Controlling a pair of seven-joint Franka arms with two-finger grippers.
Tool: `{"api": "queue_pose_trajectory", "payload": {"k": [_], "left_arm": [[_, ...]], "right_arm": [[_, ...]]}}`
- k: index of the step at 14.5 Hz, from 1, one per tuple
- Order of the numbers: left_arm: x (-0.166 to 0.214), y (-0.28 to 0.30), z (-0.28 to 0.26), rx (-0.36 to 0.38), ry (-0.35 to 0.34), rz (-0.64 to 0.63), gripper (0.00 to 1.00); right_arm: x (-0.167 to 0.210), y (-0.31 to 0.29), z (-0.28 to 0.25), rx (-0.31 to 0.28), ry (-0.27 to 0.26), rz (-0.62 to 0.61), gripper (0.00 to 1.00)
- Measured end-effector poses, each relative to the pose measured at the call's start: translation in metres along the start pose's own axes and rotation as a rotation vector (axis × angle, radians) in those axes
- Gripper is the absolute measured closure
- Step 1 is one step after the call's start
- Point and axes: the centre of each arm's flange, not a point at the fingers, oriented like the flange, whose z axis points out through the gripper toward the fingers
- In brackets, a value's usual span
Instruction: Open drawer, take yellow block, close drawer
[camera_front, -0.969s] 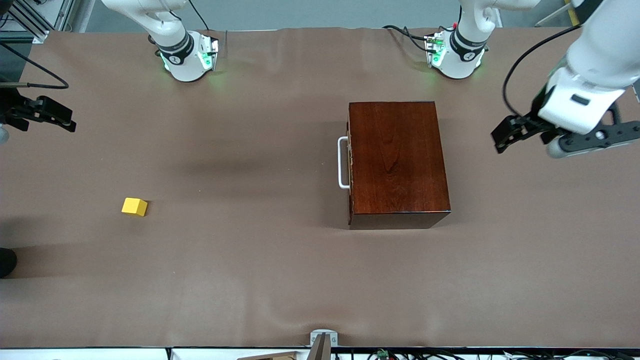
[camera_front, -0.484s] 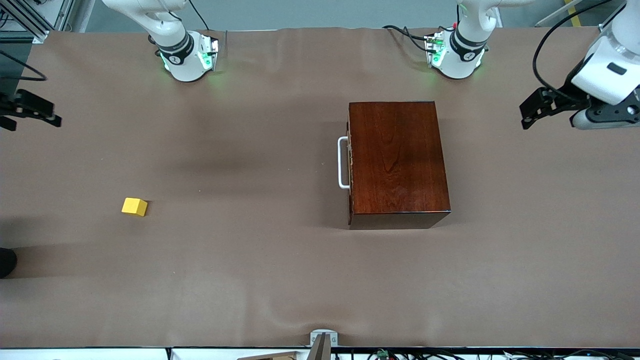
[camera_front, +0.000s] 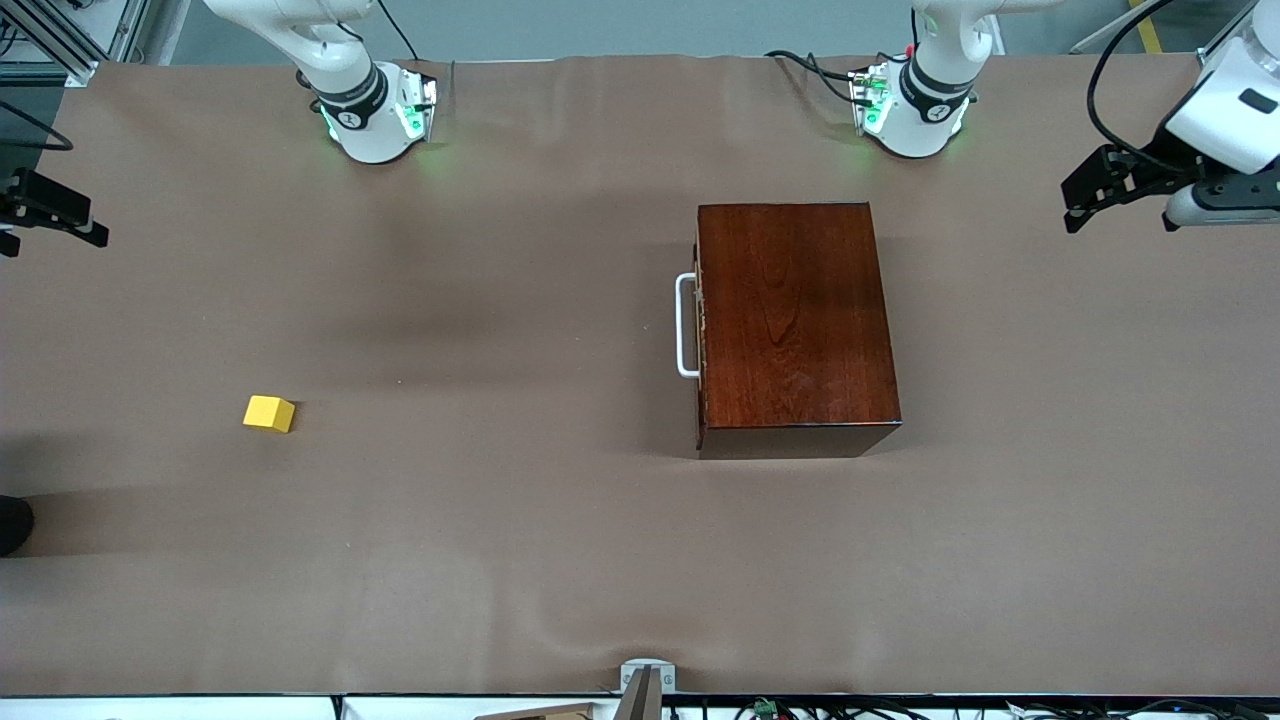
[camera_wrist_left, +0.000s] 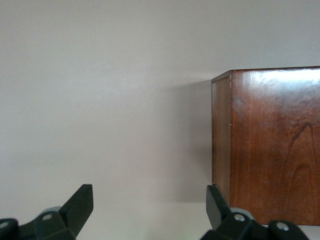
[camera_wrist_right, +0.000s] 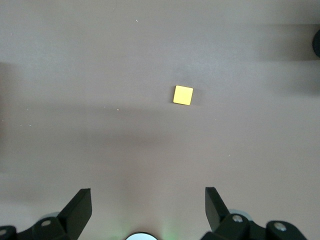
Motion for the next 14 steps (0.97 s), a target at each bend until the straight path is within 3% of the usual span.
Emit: {"api": "queue_pose_trajectory", "payload": {"k": [14], "left_arm": [[0.0,-0.005,-0.013,-0.019,0.025,0.0,0.0]], "right_arm": [[0.0,-0.01,0.001,-0.004,-0.001,0.027,0.0]]}}
